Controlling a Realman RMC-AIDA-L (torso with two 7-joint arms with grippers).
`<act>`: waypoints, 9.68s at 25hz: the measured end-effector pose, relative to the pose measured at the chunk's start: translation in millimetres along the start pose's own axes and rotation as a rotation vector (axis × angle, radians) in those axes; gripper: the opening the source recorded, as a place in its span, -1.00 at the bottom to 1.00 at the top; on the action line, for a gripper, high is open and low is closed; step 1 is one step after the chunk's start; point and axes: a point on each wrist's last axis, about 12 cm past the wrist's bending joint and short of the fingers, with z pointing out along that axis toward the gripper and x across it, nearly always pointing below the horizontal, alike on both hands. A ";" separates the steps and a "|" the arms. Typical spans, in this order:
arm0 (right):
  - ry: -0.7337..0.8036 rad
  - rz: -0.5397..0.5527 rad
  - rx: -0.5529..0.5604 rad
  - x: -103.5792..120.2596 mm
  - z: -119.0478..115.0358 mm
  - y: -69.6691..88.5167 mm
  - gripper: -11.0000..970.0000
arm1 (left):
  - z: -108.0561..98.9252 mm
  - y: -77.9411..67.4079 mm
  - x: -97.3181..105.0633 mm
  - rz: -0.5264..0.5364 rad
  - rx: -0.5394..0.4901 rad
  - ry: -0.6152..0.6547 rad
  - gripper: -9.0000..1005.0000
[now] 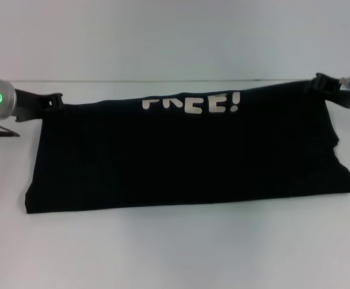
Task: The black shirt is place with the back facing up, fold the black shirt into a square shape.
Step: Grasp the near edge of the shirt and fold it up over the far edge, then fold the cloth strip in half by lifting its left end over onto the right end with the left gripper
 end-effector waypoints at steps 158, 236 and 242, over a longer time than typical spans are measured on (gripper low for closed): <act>0.208 -0.048 -0.061 -74.7 -72.2 -17.2 0.67 | -6.9 51.3 119.3 -0.644 0.377 0.101 0.36; 0.223 -0.038 -0.067 -69.1 -71.8 -18.5 0.67 | -16.0 77.6 111.3 -0.716 0.330 -0.065 0.34; 0.224 -0.039 -0.068 -69.4 -71.9 -18.2 0.67 | -13.9 77.5 109.0 -0.732 0.323 -0.075 0.34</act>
